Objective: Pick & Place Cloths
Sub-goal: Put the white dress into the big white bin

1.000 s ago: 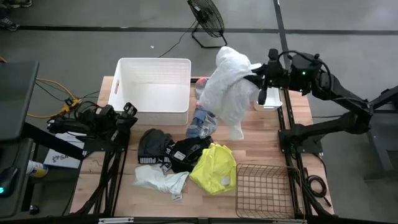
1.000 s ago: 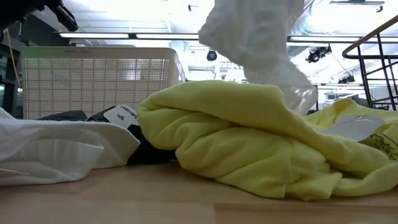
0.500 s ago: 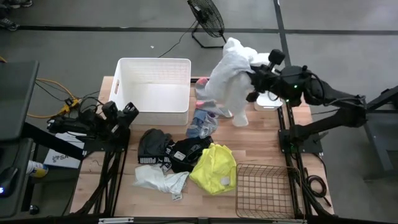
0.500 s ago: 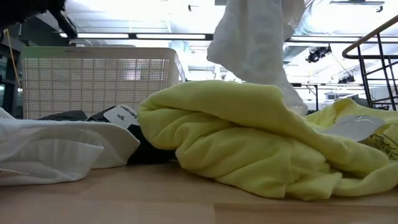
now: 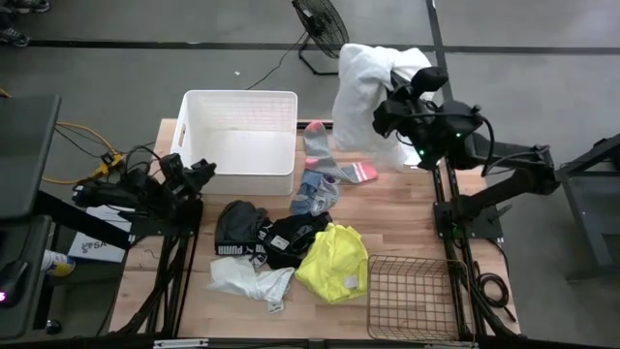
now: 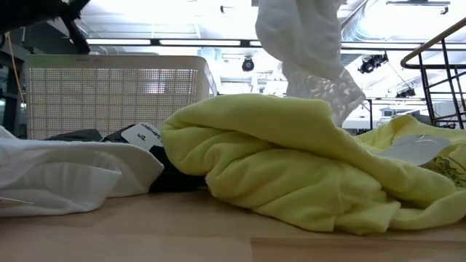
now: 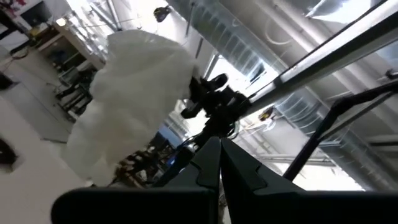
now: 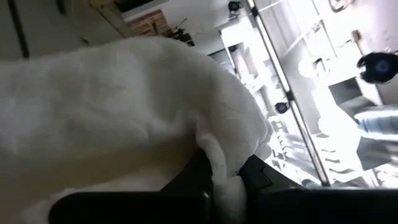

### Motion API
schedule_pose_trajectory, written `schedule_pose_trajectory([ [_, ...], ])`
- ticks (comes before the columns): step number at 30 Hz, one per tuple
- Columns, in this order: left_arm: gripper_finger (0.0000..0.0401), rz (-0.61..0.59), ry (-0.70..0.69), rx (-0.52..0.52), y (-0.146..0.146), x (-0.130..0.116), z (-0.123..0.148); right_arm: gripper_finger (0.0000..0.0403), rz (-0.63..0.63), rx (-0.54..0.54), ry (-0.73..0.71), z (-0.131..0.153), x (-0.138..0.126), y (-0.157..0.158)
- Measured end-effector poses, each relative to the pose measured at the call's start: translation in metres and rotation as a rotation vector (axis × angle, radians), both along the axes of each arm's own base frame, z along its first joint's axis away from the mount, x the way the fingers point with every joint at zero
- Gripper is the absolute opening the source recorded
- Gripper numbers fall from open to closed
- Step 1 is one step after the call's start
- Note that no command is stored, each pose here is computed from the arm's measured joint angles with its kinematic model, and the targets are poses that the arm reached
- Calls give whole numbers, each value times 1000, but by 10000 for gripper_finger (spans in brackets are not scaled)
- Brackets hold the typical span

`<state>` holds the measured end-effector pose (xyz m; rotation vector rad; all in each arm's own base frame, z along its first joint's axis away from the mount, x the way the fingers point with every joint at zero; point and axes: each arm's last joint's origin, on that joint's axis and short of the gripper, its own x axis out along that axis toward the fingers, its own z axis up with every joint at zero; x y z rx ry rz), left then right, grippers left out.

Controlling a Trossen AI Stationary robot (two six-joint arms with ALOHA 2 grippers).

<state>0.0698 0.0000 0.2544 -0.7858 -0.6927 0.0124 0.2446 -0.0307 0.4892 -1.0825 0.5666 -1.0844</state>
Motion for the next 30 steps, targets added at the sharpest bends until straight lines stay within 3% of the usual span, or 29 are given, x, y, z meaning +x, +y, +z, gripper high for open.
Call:
schedule_pose_trajectory([
  [9, 10, 23, 75, 124, -2, 5, 65, 13, -10, -3, -55, 4, 1, 0],
  [16, 10, 56, 254, 253, -7, 36, 122, 13, 8, 41, -218, 8, -1, 0],
  [21, 14, 173, 367, 408, -9, 56, 156, 13, 33, 97, -330, 8, -1, 5],
  [25, 59, 249, 403, 495, -11, 70, 178, 13, 49, 129, -399, 8, -1, 6],
  [30, 178, 393, 462, 540, -11, 88, 197, 13, 88, 177, -491, 7, 1, 6],
])
